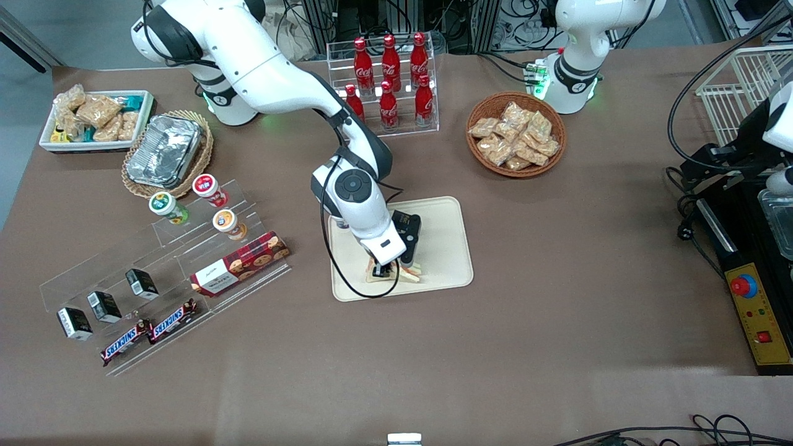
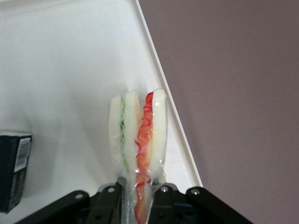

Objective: Place sandwich on tray

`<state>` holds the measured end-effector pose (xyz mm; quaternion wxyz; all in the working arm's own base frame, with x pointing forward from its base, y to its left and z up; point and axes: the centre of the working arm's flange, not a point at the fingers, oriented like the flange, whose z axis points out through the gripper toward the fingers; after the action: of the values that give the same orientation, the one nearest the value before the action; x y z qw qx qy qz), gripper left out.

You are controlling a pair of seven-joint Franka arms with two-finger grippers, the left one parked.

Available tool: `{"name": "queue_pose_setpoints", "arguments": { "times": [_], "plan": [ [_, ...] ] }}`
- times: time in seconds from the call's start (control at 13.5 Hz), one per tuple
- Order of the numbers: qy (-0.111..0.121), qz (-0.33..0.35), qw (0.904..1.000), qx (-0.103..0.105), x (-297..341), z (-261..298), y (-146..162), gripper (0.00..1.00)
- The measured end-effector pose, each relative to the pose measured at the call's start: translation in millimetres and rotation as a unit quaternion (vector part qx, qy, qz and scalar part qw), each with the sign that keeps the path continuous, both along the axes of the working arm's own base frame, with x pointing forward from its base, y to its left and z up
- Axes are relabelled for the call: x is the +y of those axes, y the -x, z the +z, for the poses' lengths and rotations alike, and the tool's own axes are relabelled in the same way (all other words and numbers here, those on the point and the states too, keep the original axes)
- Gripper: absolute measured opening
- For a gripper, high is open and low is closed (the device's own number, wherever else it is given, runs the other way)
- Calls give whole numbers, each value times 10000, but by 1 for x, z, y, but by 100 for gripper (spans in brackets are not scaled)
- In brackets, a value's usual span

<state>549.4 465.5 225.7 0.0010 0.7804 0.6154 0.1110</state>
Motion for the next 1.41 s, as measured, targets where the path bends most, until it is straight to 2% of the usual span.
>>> {"name": "queue_pose_setpoints", "arguments": {
  "times": [0.07,0.15,0.52,0.67,0.89,1.11,1.41],
  "plan": [
    [4,5,10000,3,0,-2,1,19],
    [1,14,10000,-1,2,-2,1,25],
    [-12,114,9999,-31,11,-4,7,78],
    [-71,184,9997,-121,17,4,7,98],
    [-177,62,9994,-305,8,51,-11,99],
    [-107,-331,9993,-110,-38,129,-36,99],
    [-275,-1207,9921,188,-133,244,-56,99]
  ]
}}
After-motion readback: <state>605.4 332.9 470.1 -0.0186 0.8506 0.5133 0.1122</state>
